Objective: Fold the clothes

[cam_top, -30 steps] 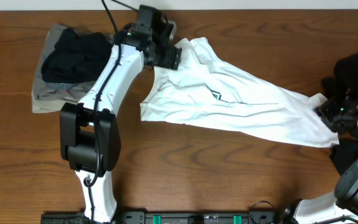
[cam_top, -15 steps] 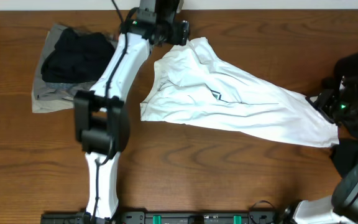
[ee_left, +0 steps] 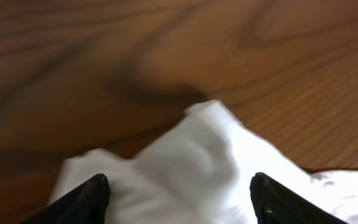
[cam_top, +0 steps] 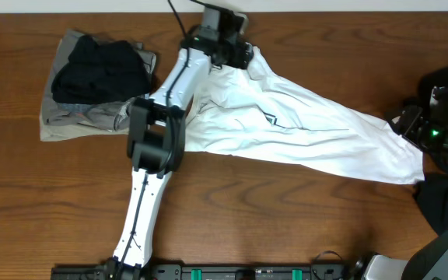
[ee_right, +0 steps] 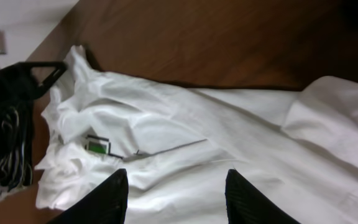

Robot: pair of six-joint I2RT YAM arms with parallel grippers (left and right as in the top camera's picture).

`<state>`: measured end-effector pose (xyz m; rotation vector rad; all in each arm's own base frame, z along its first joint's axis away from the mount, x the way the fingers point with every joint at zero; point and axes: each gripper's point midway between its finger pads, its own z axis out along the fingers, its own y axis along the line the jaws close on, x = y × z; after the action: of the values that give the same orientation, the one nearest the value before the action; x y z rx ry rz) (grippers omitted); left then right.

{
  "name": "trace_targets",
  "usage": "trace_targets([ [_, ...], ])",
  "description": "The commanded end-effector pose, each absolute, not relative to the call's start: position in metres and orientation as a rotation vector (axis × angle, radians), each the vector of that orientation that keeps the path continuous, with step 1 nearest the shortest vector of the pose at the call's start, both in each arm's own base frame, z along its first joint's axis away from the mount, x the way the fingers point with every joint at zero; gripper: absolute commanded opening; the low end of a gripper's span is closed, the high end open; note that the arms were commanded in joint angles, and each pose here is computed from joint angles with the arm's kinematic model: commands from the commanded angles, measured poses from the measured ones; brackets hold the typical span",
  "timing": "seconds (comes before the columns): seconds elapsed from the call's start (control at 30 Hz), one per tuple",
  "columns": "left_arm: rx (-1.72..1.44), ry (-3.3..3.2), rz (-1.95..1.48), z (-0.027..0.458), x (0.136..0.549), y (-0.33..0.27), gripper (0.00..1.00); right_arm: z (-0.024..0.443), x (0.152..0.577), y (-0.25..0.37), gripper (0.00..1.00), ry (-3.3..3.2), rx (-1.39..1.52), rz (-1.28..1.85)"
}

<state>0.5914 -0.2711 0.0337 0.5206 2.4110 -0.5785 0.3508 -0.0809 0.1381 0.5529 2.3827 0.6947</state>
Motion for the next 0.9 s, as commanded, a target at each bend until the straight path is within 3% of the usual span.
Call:
trace_targets([
  [0.0,0.598,2.384,-0.57,0.026,0.588,-0.292,0.71,0.142,0.351,-0.068,0.49,2.39,0.483,0.716],
  [0.17,0.611,2.383,-0.44,0.016,0.591,-0.293,0.65,0.138,0.345,-0.059,0.48,2.43,0.443,0.729],
  [0.27,0.625,2.386,-0.436,0.014,0.589,-0.294,0.5,0.135,0.34,-0.056,0.47,2.449,0.433,0.735],
  [0.4,0.616,2.38,-0.433,0.026,0.591,-0.289,0.11,0.135,0.34,-0.056,0.47,2.453,0.435,0.738],
  [0.43,0.61,2.366,-0.433,0.037,0.592,-0.288,0.07,0.135,0.34,-0.056,0.47,2.453,0.435,0.738],
  [0.67,0.53,2.277,-0.317,0.132,0.6,-0.256,0.06,0.135,0.341,-0.057,0.47,2.45,0.433,0.73],
  [0.87,0.555,2.368,-0.096,0.145,0.581,-0.215,0.07,0.135,0.341,-0.057,0.47,2.451,0.433,0.725],
])
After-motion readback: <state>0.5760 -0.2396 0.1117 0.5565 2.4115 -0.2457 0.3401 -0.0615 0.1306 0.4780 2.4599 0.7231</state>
